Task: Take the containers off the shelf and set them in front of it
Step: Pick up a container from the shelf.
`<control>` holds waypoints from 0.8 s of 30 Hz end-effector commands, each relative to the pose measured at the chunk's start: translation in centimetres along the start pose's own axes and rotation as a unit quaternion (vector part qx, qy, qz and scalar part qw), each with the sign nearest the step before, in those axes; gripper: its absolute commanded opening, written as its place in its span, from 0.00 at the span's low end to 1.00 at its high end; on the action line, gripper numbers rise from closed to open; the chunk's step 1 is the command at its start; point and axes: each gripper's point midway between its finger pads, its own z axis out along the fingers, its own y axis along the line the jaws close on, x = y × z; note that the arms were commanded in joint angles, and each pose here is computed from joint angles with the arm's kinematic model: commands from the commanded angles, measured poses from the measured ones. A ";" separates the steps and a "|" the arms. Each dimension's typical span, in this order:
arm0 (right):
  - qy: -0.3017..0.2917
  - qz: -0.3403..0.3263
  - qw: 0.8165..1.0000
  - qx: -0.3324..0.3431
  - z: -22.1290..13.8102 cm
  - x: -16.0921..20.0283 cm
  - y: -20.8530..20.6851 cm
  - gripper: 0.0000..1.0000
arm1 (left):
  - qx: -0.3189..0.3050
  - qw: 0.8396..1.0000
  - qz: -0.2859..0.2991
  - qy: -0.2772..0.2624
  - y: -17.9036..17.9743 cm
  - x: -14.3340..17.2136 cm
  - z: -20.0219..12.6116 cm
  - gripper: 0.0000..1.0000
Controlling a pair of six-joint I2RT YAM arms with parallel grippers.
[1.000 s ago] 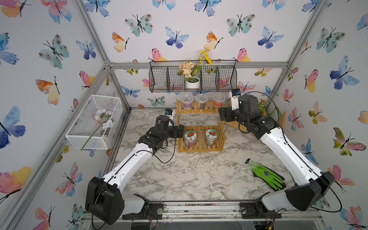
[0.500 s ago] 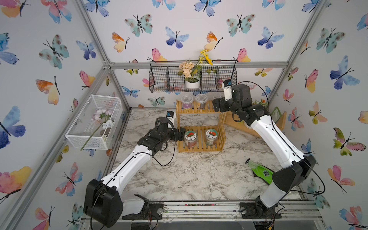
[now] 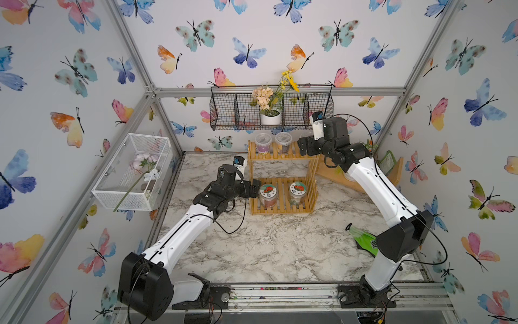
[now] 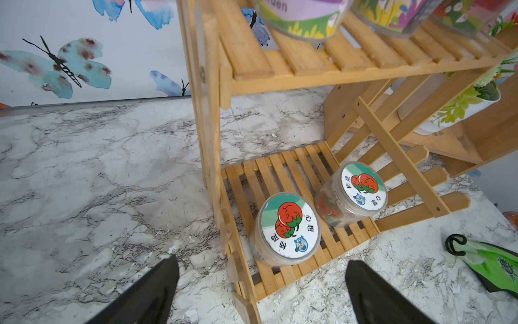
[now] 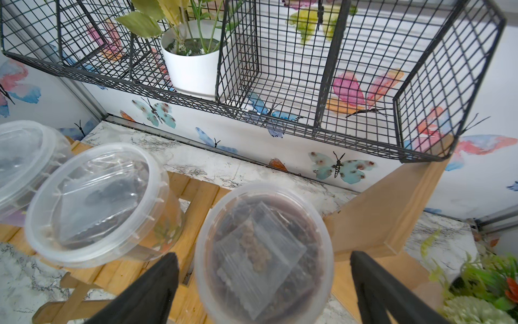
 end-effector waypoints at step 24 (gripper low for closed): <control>-0.012 0.007 1.000 -0.012 1.8 -0.8 0.3 0.68 | 0.006 1.000 0.001 -0.016 0.2 -0.3 -0.9 0.99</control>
